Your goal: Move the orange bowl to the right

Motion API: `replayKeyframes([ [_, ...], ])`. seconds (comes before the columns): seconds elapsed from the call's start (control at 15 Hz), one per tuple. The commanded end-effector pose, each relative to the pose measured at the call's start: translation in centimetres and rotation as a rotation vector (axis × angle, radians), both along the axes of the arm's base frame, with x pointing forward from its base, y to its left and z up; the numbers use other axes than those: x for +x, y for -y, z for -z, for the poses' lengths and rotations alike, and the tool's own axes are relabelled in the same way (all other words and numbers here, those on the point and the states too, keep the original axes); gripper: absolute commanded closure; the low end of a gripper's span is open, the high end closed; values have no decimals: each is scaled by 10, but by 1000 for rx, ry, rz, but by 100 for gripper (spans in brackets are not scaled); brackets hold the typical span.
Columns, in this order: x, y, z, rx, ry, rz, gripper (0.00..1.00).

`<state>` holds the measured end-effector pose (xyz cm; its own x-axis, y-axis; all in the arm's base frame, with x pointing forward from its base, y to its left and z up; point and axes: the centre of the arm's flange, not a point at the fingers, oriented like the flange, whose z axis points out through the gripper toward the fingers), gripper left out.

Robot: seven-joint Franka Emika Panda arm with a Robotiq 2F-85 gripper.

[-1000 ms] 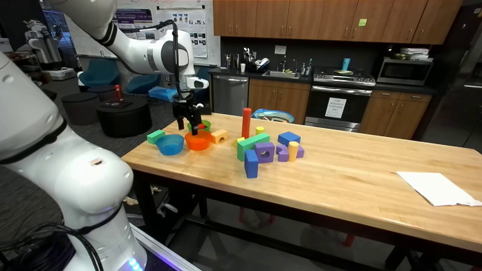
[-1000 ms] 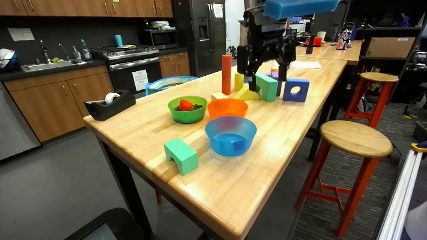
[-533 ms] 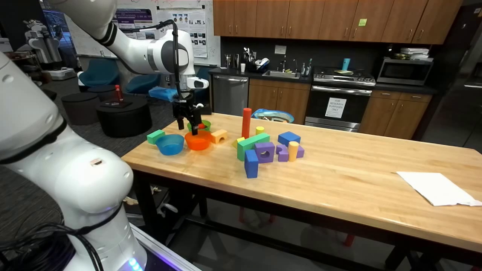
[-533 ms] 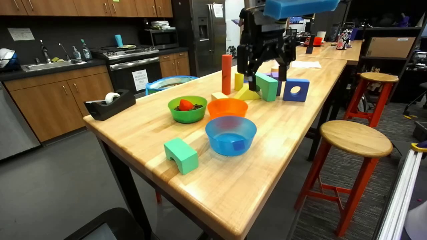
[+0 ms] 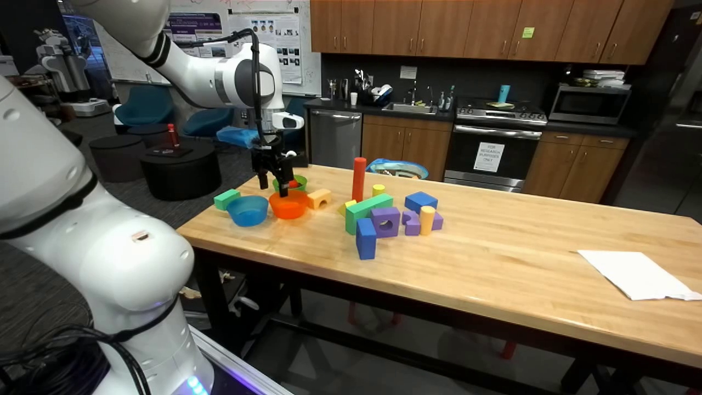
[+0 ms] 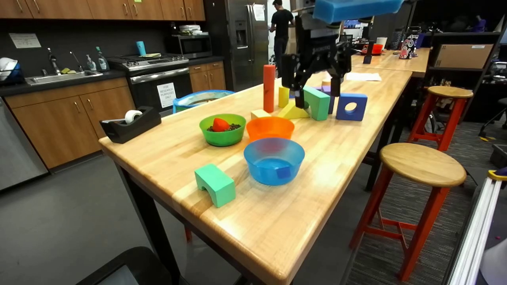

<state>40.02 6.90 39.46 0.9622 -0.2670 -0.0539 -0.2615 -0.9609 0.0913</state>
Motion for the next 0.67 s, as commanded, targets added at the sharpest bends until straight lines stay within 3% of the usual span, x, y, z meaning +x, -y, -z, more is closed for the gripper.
replayKeyframes([
  [0.0,0,0,0,0,0,0,0],
  [0.6,-2,-9,3,-19,19,-82,0],
])
